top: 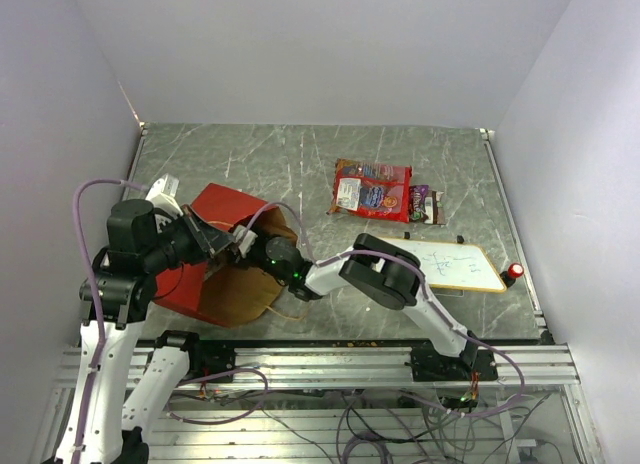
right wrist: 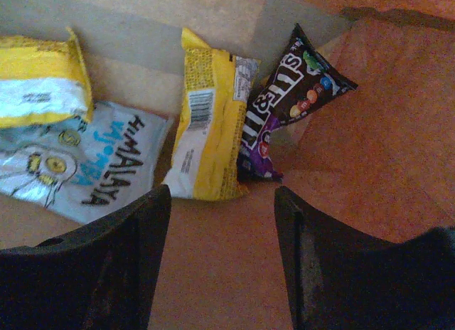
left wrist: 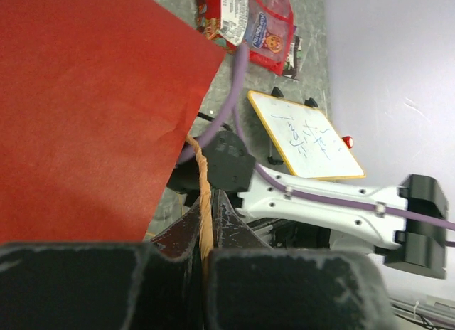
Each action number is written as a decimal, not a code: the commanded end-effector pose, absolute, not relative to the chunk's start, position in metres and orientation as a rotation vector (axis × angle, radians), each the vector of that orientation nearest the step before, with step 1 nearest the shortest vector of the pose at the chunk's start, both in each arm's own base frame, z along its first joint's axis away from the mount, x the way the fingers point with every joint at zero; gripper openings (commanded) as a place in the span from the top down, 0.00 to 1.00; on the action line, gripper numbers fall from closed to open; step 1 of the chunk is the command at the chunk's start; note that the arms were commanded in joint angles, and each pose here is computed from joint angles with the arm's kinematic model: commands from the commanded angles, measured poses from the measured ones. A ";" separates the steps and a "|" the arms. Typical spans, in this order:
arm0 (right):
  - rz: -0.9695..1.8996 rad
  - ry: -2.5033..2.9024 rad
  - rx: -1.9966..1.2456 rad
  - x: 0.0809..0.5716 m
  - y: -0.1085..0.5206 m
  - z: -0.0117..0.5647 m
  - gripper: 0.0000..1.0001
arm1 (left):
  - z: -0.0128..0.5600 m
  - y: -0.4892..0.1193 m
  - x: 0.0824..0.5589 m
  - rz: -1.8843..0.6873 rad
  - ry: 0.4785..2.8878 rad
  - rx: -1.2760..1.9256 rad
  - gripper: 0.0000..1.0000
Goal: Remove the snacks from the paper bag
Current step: Take out the snack from the paper bag.
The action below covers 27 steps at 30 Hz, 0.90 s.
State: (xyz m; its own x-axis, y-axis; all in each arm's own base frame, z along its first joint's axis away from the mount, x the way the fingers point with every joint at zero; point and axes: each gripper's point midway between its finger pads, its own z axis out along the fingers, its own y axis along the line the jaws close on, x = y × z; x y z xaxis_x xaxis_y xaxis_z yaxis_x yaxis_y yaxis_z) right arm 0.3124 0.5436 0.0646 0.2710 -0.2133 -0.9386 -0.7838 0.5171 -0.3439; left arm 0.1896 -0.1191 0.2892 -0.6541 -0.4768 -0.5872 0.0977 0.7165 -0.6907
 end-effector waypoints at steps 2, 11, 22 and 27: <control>0.605 1.195 -1.004 0.285 0.533 0.118 0.34 | 0.291 -0.113 0.192 -0.853 2.121 -0.300 0.93; 0.640 1.045 -1.143 0.257 0.541 0.122 0.28 | 0.306 -0.115 0.198 -0.866 2.080 -0.280 0.93; 0.529 1.082 -1.044 0.299 0.573 0.104 0.29 | 0.320 -0.117 0.195 -0.873 2.068 -0.229 0.93; 0.509 1.143 -1.049 0.306 0.577 0.077 0.35 | 0.322 -0.118 0.195 -0.876 2.069 -0.222 0.93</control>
